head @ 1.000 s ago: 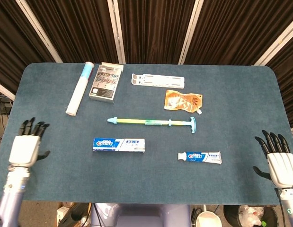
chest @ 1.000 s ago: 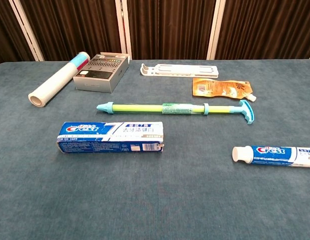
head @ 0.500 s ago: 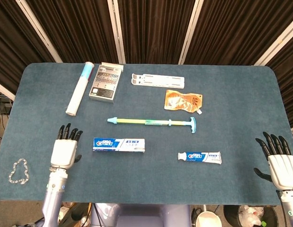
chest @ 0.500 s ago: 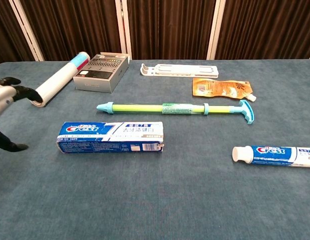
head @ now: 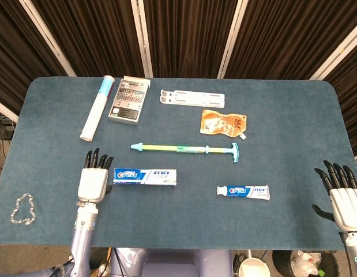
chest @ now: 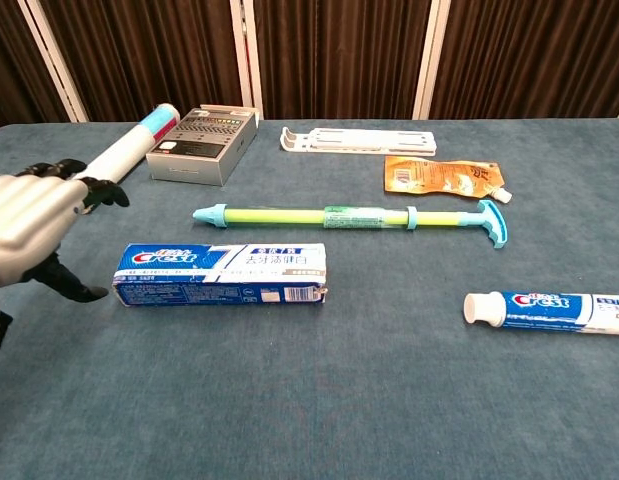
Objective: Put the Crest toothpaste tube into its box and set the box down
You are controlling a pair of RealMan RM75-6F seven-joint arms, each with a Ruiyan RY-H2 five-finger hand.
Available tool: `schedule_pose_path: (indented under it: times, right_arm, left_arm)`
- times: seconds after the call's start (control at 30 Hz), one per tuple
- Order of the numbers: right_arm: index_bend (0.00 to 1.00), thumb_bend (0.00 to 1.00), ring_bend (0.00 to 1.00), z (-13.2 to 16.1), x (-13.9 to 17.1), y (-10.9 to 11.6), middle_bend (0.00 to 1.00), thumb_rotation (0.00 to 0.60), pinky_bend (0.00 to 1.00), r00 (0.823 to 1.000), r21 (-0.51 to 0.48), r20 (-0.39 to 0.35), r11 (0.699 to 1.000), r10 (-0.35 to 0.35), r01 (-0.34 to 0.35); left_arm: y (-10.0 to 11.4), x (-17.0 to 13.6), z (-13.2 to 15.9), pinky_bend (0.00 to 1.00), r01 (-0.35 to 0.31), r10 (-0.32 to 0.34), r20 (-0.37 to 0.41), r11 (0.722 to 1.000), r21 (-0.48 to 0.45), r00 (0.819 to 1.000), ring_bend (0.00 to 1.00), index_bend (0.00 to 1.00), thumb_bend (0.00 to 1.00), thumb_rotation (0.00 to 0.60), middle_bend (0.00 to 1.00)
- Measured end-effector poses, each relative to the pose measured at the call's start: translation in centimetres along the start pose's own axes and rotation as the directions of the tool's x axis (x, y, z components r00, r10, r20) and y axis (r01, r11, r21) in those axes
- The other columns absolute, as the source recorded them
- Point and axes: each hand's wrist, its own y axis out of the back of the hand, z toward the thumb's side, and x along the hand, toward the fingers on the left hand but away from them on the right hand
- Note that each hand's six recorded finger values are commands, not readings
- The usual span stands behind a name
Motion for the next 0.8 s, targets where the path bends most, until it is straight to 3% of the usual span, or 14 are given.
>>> schedule_pose_path:
  times: [0.37,0.8]
  right_arm:
    - [0.16,0.16,0.02,-0.4,0.4,0.1,0.05,0.600,0.00,1.000,0.017,0.012,1.000,0.004,-0.004]
    - [0.16,0.16,0.02,-0.6,0.7,0.6,0.05,0.600,0.00,1.000,0.025,0.019,1.000,-0.008,0.007]
  left_arm:
    - [-1.9,0.4,3.2,0.07,0.051,-0.049,0.056,0.998,-0.038,0.997,0.00,0.22,0.07,0.600,0.21]
    - [-1.7,1.2,6.1,0.07,0.032,-0.025,0.090,0.997,-0.072,0.996,0.01,0.26,0.14,0.600,0.25]
